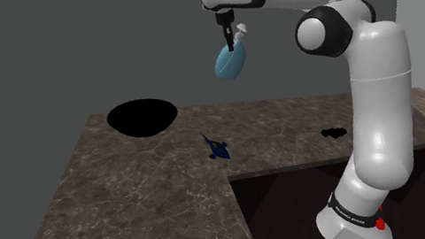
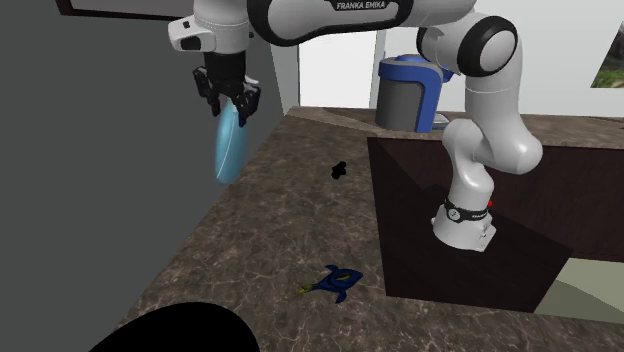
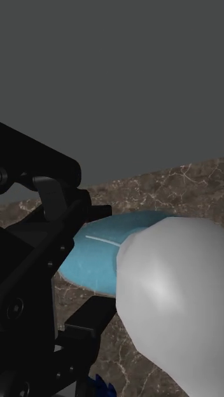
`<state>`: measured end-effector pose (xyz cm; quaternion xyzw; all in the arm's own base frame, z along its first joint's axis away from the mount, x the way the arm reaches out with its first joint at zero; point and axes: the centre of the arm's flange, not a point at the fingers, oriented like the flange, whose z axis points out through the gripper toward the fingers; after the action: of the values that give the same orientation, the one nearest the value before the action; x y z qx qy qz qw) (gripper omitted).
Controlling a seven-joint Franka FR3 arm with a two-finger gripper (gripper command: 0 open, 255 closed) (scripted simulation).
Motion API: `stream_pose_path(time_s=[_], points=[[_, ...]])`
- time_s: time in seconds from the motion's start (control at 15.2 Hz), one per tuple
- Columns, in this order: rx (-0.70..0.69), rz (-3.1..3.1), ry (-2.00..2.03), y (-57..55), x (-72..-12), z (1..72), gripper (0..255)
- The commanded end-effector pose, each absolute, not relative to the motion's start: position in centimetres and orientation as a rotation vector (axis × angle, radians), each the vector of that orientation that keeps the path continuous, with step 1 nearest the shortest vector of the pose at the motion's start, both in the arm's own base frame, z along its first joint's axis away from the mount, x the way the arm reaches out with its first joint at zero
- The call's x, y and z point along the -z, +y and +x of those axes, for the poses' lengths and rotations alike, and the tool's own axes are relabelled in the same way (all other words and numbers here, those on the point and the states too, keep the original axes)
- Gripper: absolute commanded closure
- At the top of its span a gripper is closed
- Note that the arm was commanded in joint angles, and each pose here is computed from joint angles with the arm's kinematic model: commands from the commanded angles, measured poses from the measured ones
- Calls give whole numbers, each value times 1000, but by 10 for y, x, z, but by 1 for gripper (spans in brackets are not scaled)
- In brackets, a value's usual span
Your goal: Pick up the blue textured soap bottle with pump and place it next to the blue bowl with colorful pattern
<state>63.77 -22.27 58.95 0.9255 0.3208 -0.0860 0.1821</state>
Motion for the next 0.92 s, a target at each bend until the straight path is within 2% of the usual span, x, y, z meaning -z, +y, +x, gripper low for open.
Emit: stream_pose_path(time_s=[0.0, 0.59, 0.86], points=[[242, 2612, 904, -205, -579, 654, 255], [242, 2612, 904, -131, -520, 726, 255], [242, 2612, 904, -131, -499, 726, 255]])
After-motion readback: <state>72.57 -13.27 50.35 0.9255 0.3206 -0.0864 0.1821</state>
